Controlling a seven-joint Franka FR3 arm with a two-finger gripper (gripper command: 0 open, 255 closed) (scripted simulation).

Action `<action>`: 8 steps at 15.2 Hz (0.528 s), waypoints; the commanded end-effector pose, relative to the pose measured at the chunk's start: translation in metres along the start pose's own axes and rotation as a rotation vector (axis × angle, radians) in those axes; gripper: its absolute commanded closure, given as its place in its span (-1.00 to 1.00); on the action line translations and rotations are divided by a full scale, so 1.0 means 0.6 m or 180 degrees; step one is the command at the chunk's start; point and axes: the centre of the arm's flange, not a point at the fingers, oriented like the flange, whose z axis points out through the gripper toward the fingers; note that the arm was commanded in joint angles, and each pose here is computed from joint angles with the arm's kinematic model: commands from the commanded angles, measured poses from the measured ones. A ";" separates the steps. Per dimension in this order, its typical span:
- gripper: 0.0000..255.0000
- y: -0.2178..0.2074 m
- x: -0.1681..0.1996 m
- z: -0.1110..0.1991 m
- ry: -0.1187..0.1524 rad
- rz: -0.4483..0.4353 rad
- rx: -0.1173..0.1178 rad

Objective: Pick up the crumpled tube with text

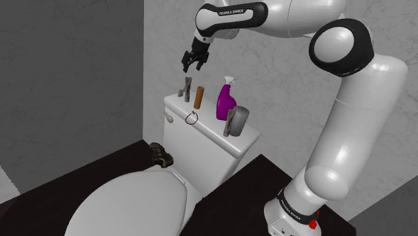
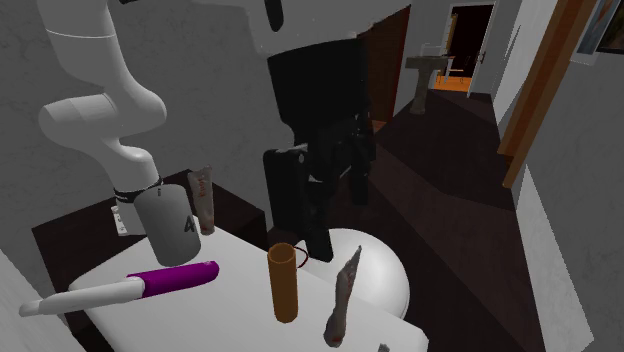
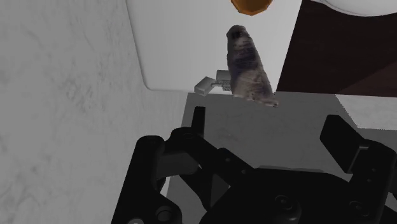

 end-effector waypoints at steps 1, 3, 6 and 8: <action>-1.00 0.000 0.017 0.012 0.0010 -0.0007 0.0022; -1.00 0.000 0.013 0.030 0.0010 -0.0007 0.0022; -1.00 0.000 0.007 0.055 0.0010 -0.0007 0.0022; -1.00 0.000 0.003 0.077 0.0010 -0.0007 0.0022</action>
